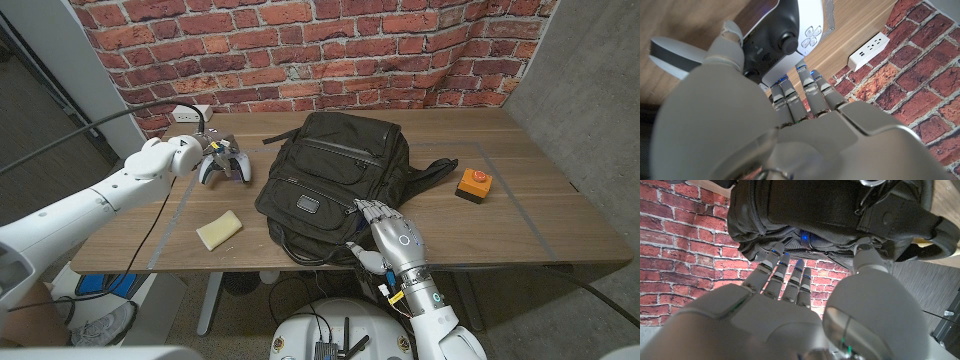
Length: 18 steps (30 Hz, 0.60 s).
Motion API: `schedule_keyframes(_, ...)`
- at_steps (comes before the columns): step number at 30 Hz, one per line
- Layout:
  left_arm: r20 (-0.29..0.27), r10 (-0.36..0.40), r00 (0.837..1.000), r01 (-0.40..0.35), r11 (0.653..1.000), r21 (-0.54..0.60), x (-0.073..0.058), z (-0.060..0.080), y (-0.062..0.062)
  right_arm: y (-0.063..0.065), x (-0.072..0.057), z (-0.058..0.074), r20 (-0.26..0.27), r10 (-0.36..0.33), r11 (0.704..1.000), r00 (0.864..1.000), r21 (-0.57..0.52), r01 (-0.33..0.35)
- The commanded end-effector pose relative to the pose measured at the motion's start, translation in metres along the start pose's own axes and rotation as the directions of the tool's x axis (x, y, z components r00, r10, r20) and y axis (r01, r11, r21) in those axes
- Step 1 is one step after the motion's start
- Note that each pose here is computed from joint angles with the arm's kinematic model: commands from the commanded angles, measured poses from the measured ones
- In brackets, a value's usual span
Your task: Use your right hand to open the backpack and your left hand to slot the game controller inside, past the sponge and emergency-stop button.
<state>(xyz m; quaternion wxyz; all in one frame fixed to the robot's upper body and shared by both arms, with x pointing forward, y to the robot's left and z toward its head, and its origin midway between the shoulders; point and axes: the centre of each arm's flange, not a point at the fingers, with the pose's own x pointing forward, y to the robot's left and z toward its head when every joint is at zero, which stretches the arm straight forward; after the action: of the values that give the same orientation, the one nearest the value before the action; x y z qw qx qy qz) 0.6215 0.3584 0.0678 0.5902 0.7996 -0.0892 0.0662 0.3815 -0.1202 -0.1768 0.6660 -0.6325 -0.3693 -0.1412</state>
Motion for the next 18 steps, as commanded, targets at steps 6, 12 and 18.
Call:
schedule_keyframes(6, -0.005, -0.001, 1.000, 0.001, 1.000, -0.014, -0.0032, -0.0011, -0.0060, 0.0001, 0.0043, 0.0016, -0.030, -0.075, 0.996, 0.997, 0.048, 0.076)
schedule_keyframes(12, -0.003, 0.003, 1.000, -0.003, 1.000, -0.015, -0.0030, -0.0022, -0.0064, -0.0016, 0.0049, 0.0012, -0.033, -0.076, 0.995, 0.997, 0.056, 0.078)
schedule_keyframes(18, -0.006, 0.006, 1.000, -0.006, 1.000, -0.015, -0.0024, -0.0038, -0.0060, -0.0036, 0.0055, 0.0024, -0.030, -0.066, 0.996, 0.997, 0.062, 0.068)
